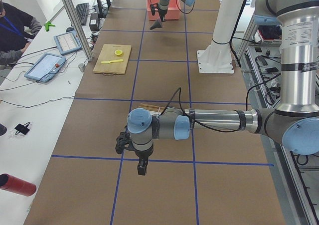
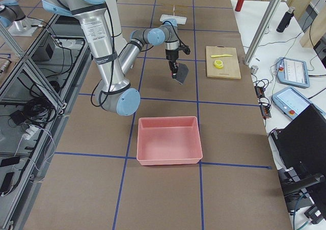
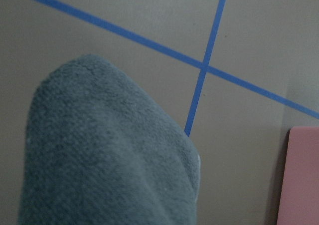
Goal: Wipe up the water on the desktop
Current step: 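Lower the cloth onto the table with the right gripper and wipe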
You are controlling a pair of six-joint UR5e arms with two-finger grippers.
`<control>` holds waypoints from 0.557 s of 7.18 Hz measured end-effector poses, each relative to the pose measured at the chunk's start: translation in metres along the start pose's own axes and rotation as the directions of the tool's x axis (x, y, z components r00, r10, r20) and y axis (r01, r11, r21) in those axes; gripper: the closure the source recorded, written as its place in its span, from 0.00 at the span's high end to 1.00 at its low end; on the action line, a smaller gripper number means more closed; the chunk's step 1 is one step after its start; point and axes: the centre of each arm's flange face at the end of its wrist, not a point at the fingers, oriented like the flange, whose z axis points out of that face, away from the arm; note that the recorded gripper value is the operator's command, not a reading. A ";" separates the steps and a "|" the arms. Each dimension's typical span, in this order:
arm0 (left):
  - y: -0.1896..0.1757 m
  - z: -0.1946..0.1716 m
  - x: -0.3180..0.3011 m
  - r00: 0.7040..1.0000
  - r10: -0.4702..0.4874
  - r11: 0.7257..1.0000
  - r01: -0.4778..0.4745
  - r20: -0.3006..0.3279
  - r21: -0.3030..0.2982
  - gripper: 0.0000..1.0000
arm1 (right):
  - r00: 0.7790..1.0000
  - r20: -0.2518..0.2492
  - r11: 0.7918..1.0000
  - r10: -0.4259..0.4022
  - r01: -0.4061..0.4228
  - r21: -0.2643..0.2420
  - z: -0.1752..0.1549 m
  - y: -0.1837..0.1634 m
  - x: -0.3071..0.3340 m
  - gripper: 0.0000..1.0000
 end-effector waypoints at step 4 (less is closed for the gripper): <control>0.000 0.000 0.000 1.000 0.000 1.000 0.000 0.000 0.000 0.98 | 0.970 -0.226 0.990 -0.089 0.061 -0.126 0.070 0.013 -0.027 0.00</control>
